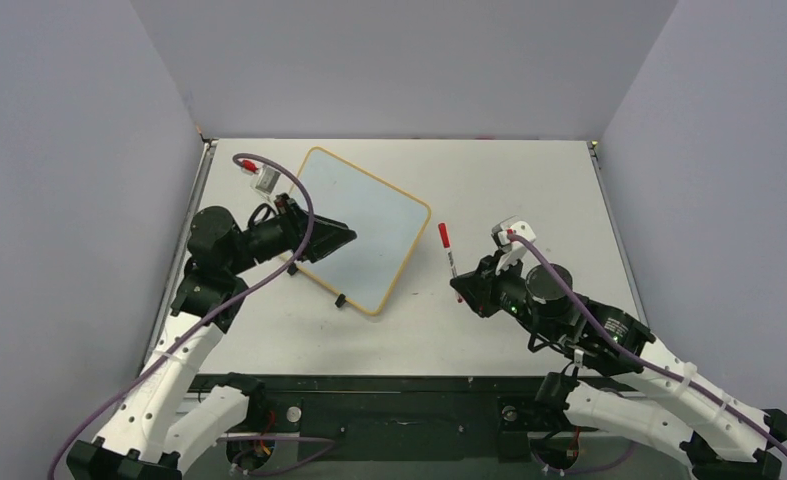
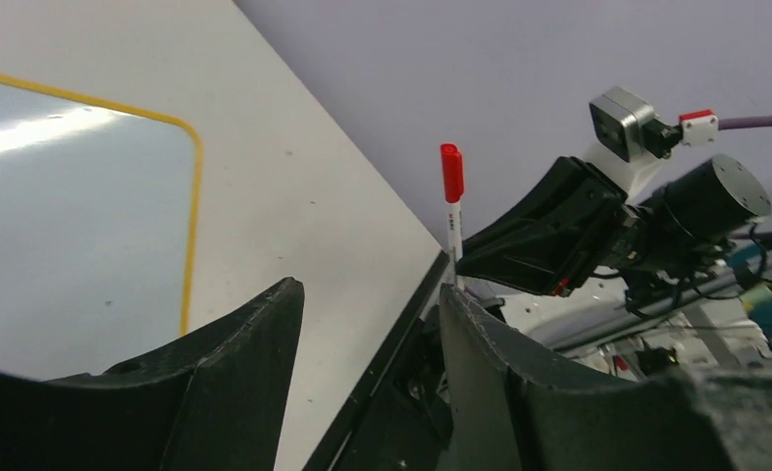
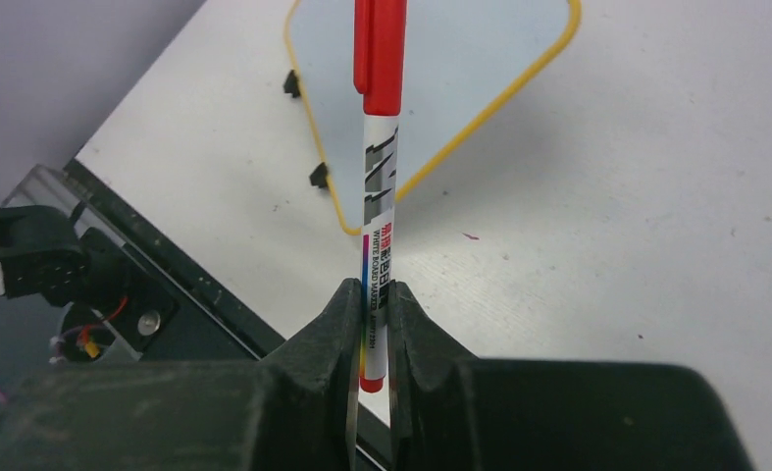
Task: Write a sentence on the whiteboard
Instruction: Open the whiteboard marker at the center of the board.
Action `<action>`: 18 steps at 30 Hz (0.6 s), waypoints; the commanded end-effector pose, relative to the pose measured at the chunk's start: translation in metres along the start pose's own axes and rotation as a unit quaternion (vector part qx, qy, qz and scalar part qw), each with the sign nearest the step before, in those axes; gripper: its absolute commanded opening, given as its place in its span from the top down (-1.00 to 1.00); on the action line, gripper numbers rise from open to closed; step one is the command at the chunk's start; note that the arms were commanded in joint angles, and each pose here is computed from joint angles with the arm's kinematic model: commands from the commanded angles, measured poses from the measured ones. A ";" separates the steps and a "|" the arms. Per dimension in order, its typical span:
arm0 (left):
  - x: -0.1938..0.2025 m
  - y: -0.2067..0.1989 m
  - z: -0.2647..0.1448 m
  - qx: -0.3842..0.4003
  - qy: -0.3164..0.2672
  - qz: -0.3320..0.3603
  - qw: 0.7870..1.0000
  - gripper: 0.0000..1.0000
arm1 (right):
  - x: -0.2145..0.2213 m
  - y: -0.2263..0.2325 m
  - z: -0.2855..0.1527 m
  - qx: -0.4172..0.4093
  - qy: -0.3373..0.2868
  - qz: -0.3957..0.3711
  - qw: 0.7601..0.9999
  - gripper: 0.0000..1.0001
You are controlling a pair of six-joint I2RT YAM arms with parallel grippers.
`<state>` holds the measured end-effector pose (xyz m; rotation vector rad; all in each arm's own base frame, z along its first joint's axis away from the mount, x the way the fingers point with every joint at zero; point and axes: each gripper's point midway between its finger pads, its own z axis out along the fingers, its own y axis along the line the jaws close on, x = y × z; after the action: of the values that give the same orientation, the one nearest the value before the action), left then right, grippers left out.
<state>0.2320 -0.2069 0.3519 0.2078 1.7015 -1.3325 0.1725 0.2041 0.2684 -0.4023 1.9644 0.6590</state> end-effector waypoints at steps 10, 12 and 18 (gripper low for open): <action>0.019 -0.060 0.043 0.124 0.078 0.037 0.988 -0.17 | -0.017 0.069 0.001 -0.174 -0.004 -0.063 0.983 1.00; 0.023 -0.058 0.049 0.121 0.085 0.033 0.988 -0.18 | -0.017 0.071 0.002 -0.177 -0.003 -0.064 0.982 1.00; 0.034 -0.046 0.061 0.098 0.093 0.023 0.991 -0.18 | -0.015 0.075 0.007 -0.183 0.004 -0.067 0.981 1.00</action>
<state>0.2139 -0.2852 0.3369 0.4764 1.7922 -1.5175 0.1447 0.2559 0.2709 -0.7416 1.8989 0.8771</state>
